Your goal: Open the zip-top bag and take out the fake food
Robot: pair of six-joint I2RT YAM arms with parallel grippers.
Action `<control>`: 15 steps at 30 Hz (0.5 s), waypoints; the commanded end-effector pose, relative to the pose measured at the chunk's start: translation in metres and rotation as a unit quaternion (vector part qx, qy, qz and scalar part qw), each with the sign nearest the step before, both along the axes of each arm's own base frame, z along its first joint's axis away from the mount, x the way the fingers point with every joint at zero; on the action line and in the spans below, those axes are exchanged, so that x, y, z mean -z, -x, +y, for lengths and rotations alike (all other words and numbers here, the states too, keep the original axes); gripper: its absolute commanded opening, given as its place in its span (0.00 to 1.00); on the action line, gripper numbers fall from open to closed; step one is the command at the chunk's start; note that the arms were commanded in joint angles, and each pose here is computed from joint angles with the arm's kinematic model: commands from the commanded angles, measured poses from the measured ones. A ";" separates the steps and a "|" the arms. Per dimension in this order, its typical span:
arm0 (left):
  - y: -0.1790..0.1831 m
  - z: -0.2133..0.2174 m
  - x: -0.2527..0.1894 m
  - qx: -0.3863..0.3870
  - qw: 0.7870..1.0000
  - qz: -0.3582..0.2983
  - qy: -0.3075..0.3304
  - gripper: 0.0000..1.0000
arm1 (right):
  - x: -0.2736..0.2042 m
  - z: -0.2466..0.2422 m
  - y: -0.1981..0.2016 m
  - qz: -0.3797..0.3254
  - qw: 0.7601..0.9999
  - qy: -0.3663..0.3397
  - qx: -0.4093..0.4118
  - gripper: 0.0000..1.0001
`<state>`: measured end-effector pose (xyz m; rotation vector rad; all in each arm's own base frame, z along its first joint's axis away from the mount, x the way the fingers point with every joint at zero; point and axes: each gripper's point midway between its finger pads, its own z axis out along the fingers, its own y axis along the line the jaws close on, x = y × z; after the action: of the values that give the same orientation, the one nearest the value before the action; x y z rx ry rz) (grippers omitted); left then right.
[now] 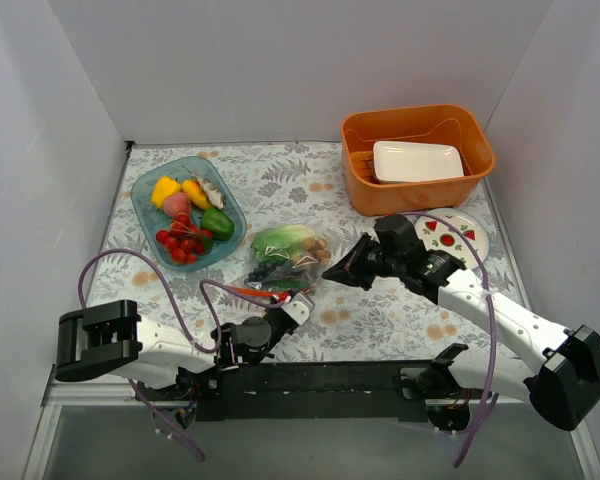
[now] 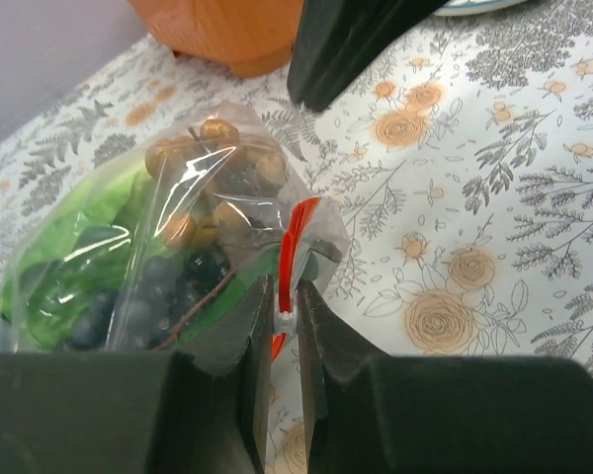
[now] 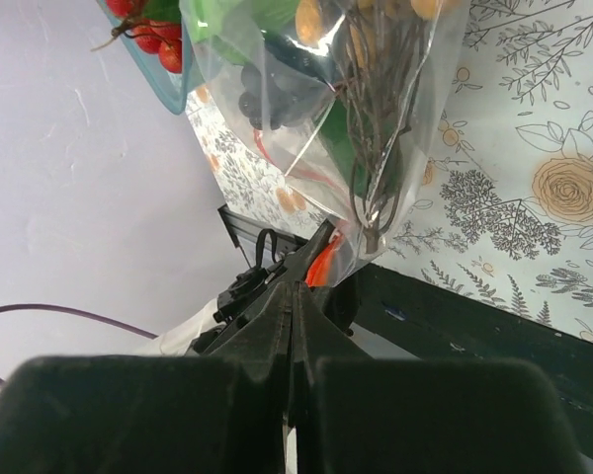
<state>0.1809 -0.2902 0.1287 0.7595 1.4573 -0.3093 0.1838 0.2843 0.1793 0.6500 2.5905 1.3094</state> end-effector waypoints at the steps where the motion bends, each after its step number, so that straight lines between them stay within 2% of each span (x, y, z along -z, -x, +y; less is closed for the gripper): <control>1: 0.003 0.009 0.008 -0.020 0.999 0.038 0.012 0.00 | -0.003 -0.015 -0.005 -0.036 0.999 0.010 0.023 0.01; 5: 0.007 0.009 0.013 -0.012 0.998 0.058 0.015 0.00 | 0.005 -0.022 0.000 -0.047 0.999 0.013 0.020 0.01; 10: 0.014 0.005 0.007 0.013 0.997 0.062 0.032 0.00 | 0.003 -0.020 0.005 -0.100 0.994 0.022 -0.028 0.02; 11: 0.015 0.004 0.006 0.018 0.997 0.061 0.034 0.00 | 0.003 -0.018 0.007 -0.109 0.993 0.020 -0.036 0.06; 15: 0.020 -0.003 0.003 0.042 0.997 0.056 0.033 0.00 | -0.016 -0.006 0.006 -0.199 0.977 0.004 -0.078 0.36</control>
<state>0.1700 -0.2865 0.1215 0.7287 1.5414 -0.4056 0.1736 0.2660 0.1693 0.4299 2.5169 1.2549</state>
